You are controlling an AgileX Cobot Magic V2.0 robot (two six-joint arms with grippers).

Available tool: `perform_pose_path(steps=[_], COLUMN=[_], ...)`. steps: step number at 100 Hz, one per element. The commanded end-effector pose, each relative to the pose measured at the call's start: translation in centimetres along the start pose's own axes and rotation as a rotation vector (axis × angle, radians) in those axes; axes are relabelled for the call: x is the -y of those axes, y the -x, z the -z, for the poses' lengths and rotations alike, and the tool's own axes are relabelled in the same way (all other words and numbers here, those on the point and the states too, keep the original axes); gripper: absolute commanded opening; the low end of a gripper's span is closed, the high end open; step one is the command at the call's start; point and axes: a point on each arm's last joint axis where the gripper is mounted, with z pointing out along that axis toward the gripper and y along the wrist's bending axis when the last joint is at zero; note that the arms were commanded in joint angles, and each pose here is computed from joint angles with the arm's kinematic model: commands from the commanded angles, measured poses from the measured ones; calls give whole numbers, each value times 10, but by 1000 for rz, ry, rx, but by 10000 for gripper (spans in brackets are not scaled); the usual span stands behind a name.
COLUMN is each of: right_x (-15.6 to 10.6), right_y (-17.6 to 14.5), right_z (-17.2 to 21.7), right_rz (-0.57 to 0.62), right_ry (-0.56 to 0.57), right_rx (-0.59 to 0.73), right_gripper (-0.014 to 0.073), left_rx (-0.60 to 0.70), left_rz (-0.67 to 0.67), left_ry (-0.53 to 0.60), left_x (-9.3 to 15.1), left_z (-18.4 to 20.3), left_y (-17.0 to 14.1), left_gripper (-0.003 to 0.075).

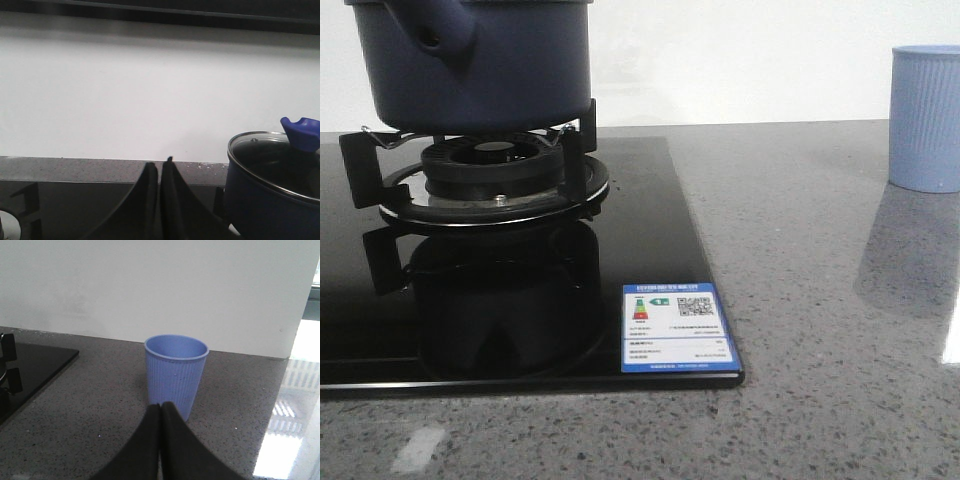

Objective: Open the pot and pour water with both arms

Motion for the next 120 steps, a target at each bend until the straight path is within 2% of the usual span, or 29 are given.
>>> perform_pose_path(steps=[1, 19, 45, 64, 70, 120], right_x=[3, 3, 3, 3, 3, 3], right_y=[9, 9, 9, 9, 9, 9], right_z=[0, 0, 0, 0, 0, 0], right_rz=[-8, -8, -8, -8, -8, -9], right_ry=[-31, -31, -31, -31, -29, -26], right_rx=[28, 28, 28, 28, 28, 26], right_gripper=[-57, -57, -57, -57, -57, -57], left_rx=[94, 83, 58, 103, 67, 71], left_rz=[-14, -152, -83, -62, -54, -53], left_ry=[2, -17, 16, 51, 53, 45], left_x=[0, 1, -4, -7, -7, -7], left_z=[4, 20, 50, 63, 62, 62], left_y=[12, -19, -83, -110, -113, -113], left_gripper=[-20, -20, -20, -20, -20, -20])
